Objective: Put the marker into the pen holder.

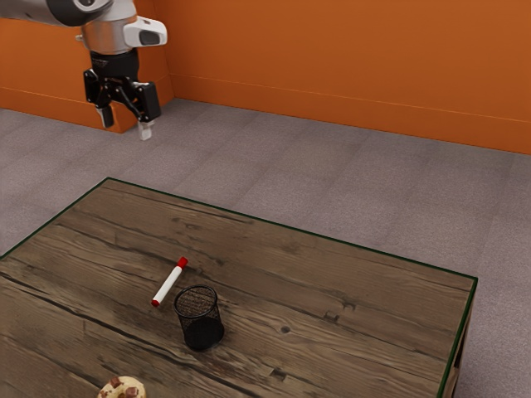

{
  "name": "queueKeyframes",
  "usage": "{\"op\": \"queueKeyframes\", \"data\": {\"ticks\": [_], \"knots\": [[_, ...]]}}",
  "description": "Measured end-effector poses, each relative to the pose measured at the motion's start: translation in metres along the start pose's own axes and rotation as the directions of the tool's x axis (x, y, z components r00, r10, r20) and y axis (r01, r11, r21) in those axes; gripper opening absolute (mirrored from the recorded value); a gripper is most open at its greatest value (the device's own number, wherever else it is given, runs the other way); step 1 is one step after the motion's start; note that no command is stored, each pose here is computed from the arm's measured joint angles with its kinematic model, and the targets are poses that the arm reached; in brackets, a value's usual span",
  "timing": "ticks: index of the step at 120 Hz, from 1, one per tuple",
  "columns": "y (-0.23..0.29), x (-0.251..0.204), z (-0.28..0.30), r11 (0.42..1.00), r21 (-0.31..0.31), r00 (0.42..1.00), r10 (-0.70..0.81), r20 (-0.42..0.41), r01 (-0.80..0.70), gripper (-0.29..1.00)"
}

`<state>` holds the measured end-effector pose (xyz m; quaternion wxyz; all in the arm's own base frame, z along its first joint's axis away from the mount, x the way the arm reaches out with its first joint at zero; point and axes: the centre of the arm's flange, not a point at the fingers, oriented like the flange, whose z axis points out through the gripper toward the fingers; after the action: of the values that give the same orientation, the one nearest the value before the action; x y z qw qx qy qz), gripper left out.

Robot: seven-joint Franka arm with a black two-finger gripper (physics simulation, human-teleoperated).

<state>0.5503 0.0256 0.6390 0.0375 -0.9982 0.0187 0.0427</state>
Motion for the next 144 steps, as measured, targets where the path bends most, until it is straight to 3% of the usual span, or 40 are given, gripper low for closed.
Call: {"op": "queueKeyframes", "data": {"ticks": [30, 40, 46, 59, 71, 82, 106, 124, 144], "knots": [[-0.016, 0.000, 0.002, 0.998, -0.042, 0.999, -0.040, -0.009, 0.040, 0.70], [-0.016, 0.023, 0.003, 0.998, -0.021, 0.997, -0.058, -0.047, 0.057, 0.70], [-0.017, 0.060, 0.057, 0.997, -0.006, 0.997, -0.079, 0.024, 0.079, 0.70], [-0.069, 0.118, 0.202, 0.983, 0.009, 0.970, -0.184, 0.156, 0.185, 0.70], [-0.095, 0.138, 0.289, 0.973, -0.014, 0.955, -0.225, 0.191, 0.232, 0.70], [-0.104, 0.147, 0.324, 0.968, -0.037, 0.955, -0.238, 0.177, 0.248, 0.70], [-0.071, 0.076, 0.339, 0.964, -0.093, 0.960, -0.235, 0.152, 0.250, 0.70], [-0.049, 0.081, 0.351, 0.971, -0.089, 0.974, -0.214, 0.080, 0.221, 0.69], [-0.042, 0.073, 0.382, 0.973, -0.079, 0.975, -0.214, 0.060, 0.218, 0.63]]}}
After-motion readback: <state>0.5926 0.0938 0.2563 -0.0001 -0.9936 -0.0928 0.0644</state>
